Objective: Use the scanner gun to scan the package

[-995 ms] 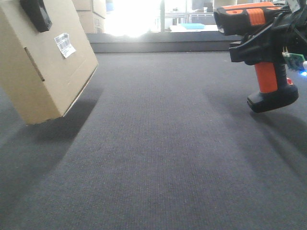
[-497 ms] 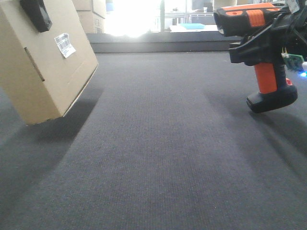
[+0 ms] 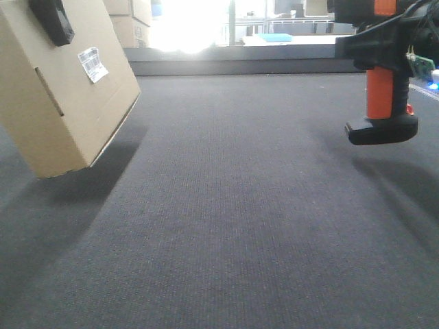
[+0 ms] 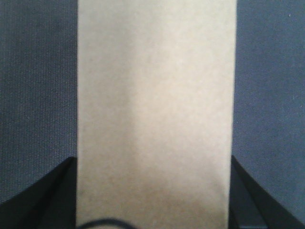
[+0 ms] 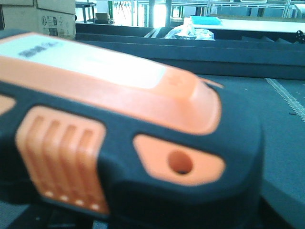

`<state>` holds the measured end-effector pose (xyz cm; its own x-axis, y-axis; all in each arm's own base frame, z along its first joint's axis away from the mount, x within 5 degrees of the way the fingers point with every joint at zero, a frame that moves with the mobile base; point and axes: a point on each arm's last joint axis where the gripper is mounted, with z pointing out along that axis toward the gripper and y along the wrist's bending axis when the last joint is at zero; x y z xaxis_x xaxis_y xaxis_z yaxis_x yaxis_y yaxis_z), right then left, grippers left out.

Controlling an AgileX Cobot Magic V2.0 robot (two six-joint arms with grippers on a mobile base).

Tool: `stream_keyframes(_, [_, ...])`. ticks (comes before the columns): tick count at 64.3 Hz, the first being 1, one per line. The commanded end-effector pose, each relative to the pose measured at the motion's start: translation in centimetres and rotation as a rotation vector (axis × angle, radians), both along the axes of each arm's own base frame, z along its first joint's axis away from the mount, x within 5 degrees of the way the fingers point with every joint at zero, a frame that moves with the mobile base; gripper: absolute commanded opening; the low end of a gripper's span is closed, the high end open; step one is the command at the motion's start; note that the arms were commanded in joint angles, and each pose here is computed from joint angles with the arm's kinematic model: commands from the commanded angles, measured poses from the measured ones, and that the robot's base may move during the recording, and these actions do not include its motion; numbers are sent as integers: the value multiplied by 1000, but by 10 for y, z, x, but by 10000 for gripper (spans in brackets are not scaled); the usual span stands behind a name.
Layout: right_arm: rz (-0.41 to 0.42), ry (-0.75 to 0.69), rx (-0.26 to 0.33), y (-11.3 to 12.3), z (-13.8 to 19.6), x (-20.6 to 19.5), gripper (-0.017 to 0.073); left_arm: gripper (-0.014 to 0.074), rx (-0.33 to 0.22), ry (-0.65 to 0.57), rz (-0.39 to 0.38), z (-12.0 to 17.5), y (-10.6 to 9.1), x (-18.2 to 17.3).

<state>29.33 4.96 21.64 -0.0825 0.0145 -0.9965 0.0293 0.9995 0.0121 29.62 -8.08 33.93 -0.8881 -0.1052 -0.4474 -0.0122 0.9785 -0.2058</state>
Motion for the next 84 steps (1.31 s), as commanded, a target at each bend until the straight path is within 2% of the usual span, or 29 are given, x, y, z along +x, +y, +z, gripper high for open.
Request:
stream_keyframes(1, [-15, -104, 11, -2, 14, 2, 216, 88, -14, -29, -7, 6, -2, -1])
stream_keyframes(10, [-30, -96, 12, -9, 18, 0, 216, 88, -14, -29, -7, 6, -2, -1])
stream_keyframes(17, [-18, -99, -31, -22, 27, -4, 216, 88, -14, -29, -7, 6, -2, -1])
stream_keyframes(27, [-19, -30, -85, -40, 27, -8, 216, 88, -17, -42, -6, 7, -2, 0])
stream_keyframes(30, [-30, -31, -72, -44, 26, -9, 216, 88, -18, -46, -6, 7, -2, 0])
stream_keyframes(35, [-55, -35, -2, -52, 25, -10, 216, 88, -19, -48, -6, 7, -2, 1])
stream_keyframes(37, [-57, -40, 5, -54, 25, -10, 216, 88, -19, -48, -6, 7, -2, 1])
stream_keyframes(44, [-36, -55, 12, -59, 21, -15, 216, 88, -19, -48, -6, 7, -2, 1])
stream_keyframes(54, [62, -86, -3, -57, 16, -19, 216, 88, -21, -58, -5, 8, -3, 1])
stream_keyframes(62, [118, -97, 25, -55, 8, -18, 216, 88, -22, -60, -5, 8, -3, 2])
stream_keyframes(65, [125, -100, 26, -55, 5, -17, 216, 88, -22, -60, -5, 8, -3, 2])
stream_keyframes(71, [132, -123, 75, -55, 0, -14, 216, 88, -22, -60, -5, 8, -3, 2])
stream_keyframes(84, [132, -109, 82, -55, -7, -11, 216, 88, -22, -60, -5, 8, -3, 2])
